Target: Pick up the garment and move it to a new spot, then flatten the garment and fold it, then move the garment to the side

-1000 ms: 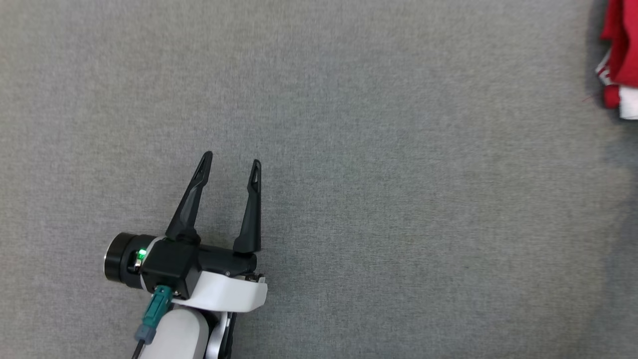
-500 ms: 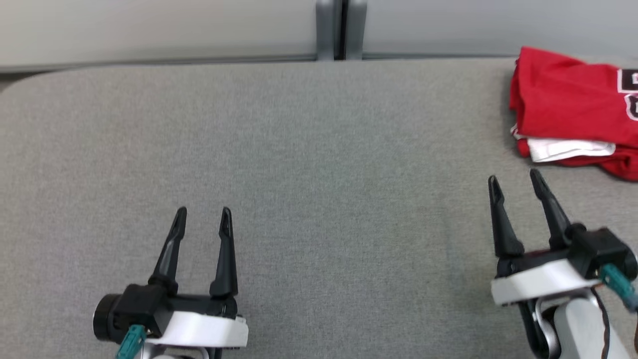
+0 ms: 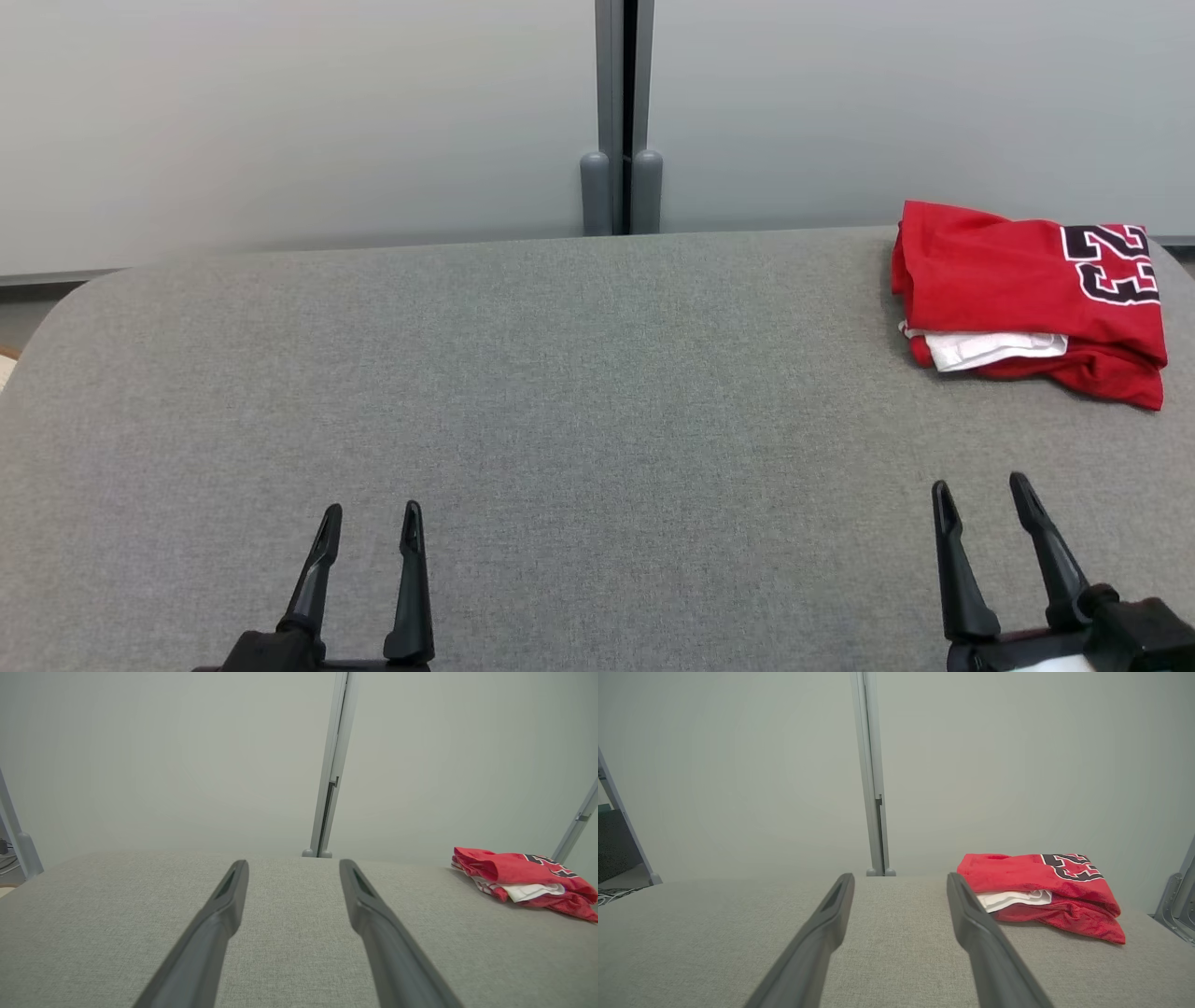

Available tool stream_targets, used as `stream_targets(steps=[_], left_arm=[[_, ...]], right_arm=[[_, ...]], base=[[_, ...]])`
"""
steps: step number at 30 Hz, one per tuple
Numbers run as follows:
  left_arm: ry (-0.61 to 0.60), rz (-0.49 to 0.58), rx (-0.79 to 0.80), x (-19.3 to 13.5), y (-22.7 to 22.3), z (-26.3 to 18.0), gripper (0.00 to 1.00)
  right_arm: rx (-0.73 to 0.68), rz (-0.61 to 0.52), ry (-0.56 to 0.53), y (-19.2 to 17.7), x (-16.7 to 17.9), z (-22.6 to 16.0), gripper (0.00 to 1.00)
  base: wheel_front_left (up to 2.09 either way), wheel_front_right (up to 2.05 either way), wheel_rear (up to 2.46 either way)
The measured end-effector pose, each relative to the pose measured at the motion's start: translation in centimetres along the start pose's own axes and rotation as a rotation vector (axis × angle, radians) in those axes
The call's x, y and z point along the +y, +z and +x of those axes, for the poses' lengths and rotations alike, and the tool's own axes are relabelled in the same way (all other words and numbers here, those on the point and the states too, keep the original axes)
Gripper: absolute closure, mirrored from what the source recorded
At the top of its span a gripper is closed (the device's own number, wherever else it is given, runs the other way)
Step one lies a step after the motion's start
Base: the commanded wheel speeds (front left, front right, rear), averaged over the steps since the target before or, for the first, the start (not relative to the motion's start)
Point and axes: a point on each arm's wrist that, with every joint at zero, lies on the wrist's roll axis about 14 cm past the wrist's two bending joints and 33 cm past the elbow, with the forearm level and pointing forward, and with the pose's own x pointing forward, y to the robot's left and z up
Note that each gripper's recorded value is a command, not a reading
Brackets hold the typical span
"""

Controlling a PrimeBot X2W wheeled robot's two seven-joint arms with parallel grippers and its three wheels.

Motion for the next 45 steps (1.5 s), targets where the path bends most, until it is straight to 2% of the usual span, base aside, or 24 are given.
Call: stream_targets(steps=[5,28,29,34,45], left_arm=[[-0.005,0.024,-0.005,0.1,0.2,-1.0,0.00],[-0.007,0.025,0.010,0.3,-0.3,-2.6,0.00],[-0.006,0.028,0.012,0.3,-0.4,-2.6,1.00],[0.005,0.028,0.063,0.6,-1.9,-3.2,1.00],[0.060,-0.166,0.120,2.0,-2.8,-2.8,1.00]], right_arm=[[0.020,0.029,0.008,-0.7,0.6,-0.9,0.00],[0.017,0.033,0.046,-0.6,1.8,-1.0,0.00],[0.018,0.035,0.045,-0.6,1.7,-0.9,1.00],[0.071,0.047,0.037,-2.2,1.8,-1.6,1.00],[0.090,0.249,-0.029,-2.6,0.6,-1.2,1.00]], base=[[0.00,0.00,0.00],[0.00,0.00,0.00],[0.00,0.00,0.00],[0.00,0.00,0.00],[0.00,0.00,0.00]])
